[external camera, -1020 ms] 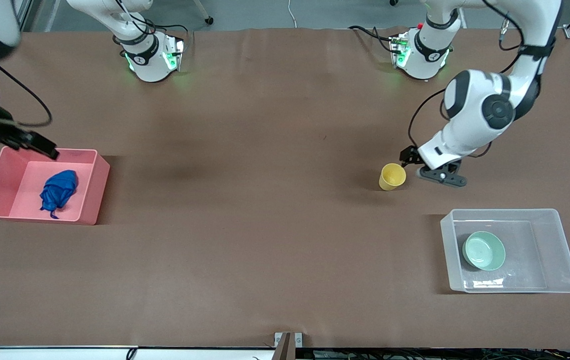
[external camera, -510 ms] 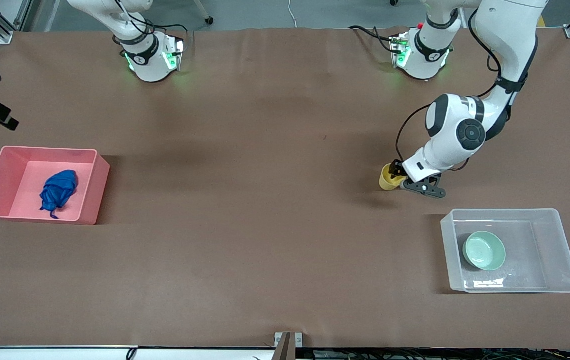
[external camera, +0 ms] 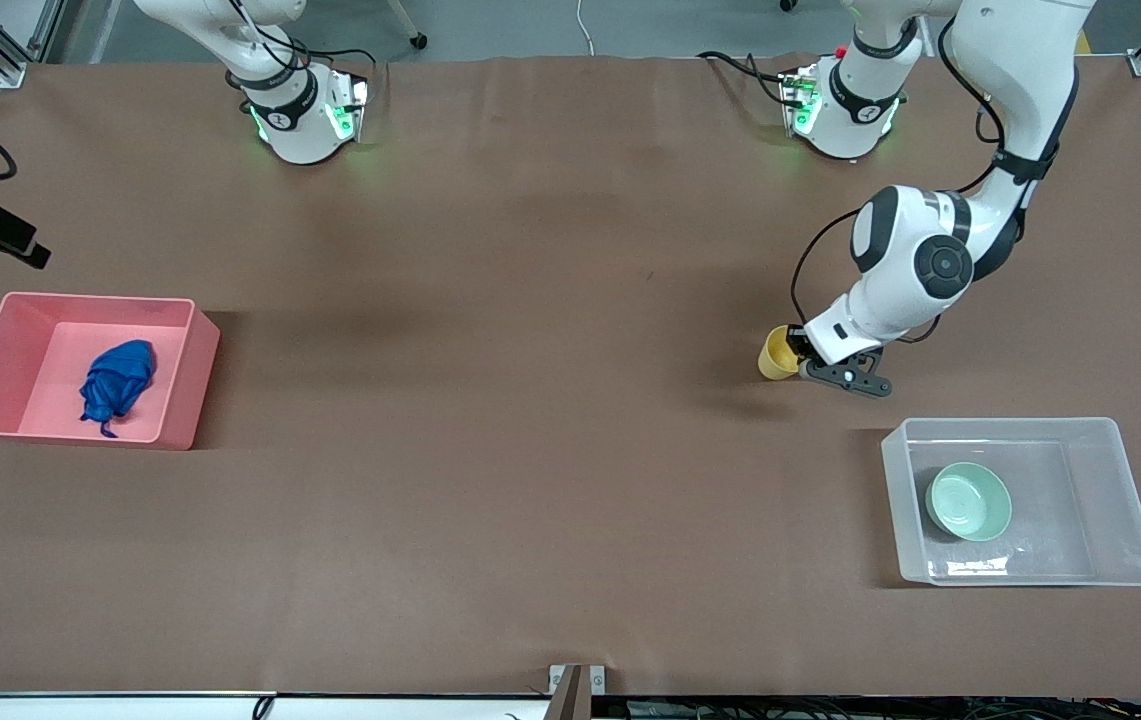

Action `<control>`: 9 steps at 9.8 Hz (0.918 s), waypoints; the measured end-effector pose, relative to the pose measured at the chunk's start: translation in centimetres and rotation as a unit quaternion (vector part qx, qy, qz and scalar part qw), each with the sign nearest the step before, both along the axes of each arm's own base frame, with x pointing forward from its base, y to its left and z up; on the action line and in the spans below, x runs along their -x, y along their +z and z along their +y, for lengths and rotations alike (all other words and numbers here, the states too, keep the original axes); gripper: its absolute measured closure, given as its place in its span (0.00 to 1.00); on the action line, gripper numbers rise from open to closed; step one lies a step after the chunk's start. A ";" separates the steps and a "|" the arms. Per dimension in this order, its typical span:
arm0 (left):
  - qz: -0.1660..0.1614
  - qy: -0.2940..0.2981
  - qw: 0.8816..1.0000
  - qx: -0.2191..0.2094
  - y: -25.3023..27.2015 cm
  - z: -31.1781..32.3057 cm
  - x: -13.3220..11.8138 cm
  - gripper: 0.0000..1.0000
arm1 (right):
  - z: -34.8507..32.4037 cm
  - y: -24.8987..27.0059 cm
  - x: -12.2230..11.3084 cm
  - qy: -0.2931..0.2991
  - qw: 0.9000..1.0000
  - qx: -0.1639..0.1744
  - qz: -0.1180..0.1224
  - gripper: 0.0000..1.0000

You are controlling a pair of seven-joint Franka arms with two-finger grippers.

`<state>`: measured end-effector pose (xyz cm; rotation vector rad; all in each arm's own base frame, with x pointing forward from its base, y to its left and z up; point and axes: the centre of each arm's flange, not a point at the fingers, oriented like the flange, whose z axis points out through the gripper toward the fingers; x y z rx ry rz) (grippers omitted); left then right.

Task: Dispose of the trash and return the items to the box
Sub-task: 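Carry the yellow cup over the clear box with the left gripper, then lower the yellow cup into the green bowl and open the left gripper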

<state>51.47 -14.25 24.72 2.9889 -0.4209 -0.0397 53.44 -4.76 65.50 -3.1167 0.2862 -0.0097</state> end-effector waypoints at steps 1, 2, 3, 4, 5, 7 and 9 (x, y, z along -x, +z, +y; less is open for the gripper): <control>-0.004 0.001 1.000 0.000 2.4 0.2 -0.8 0.96 | 0.0 0.6 0.1 0.014 1.000 0.008 -0.001 0.00; -0.010 0.005 1.000 0.000 5.2 0.9 -2.1 0.96 | -0.1 0.7 0.2 0.022 1.000 0.013 -0.001 0.00; -0.016 0.004 1.000 0.000 8.3 2.4 -4.0 0.96 | 0.0 0.7 0.2 0.023 1.000 0.013 0.000 0.00; -0.030 0.001 1.000 0.000 11.1 5.1 -6.3 0.96 | 0.0 0.6 0.1 0.023 1.000 0.013 0.001 0.00; -0.050 0.001 0.999 -0.004 13.2 8.9 -8.6 0.96 | 0.1 0.5 0.1 0.024 1.000 0.013 0.003 0.00; -0.083 0.034 0.996 -0.026 14.6 16.9 -13.2 0.96 | 0.1 0.4 0.2 0.024 1.000 0.013 0.008 0.00; -0.080 0.061 0.994 -0.053 11.4 22.1 -17.0 0.96 | 0.1 0.3 0.1 0.024 1.000 0.013 0.009 0.00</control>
